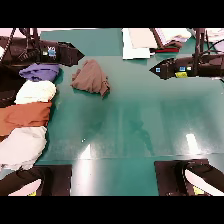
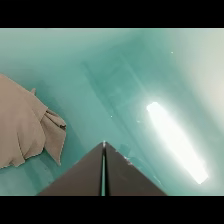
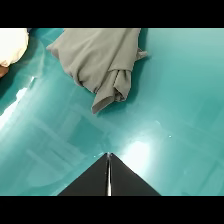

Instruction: Fold the shirts.

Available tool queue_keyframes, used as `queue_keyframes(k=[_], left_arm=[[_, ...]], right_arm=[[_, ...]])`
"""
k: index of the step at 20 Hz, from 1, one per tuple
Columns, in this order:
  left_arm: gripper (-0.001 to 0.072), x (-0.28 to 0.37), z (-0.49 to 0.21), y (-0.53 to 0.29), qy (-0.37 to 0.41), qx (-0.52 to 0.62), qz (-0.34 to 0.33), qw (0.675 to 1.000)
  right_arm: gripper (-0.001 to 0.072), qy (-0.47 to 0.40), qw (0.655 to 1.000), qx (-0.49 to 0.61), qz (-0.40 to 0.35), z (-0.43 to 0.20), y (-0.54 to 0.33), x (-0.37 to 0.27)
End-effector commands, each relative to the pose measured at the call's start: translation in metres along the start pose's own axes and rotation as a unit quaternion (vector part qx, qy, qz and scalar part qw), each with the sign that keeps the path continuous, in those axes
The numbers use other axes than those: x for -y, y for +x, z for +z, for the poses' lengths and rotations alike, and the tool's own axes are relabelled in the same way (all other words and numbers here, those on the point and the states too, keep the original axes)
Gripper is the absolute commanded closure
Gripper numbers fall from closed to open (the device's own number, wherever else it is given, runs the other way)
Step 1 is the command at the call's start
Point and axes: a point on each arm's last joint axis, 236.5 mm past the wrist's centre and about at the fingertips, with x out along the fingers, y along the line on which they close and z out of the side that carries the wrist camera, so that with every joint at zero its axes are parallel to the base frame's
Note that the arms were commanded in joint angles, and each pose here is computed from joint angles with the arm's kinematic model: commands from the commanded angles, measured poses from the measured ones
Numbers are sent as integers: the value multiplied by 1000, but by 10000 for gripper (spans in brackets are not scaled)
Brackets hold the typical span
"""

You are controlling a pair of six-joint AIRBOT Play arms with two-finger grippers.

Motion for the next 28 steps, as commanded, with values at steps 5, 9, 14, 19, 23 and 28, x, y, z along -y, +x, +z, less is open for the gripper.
queue_keyframes(k=[5, 9, 14, 19, 23, 28], left_arm=[[685, 0, 0, 0, 0, 0, 0, 1000], [685, 1, 1, 0, -2, 3, -2, 1000], [146, -33, 26, 3, 63, 52, 67, 994], [-2, -161, -27, 63, -2, -40, 185, 982], [-2, -232, -110, 127, -79, -134, 197, 968], [-1, -247, -167, 172, -131, -179, 179, 958]], right_arm=[[696, 0, 1000, 0, 0, 0, 0, 0], [696, 0, 1000, 0, 0, 0, 0, 0], [696, 0, 1000, 0, 0, 0, 0, 0], [696, 2, 1000, 1, 4, 1, 0, -2], [696, 3, 1000, 0, 4, 0, 0, -2], [696, 3, 1000, 0, 5, 0, 0, -2]])
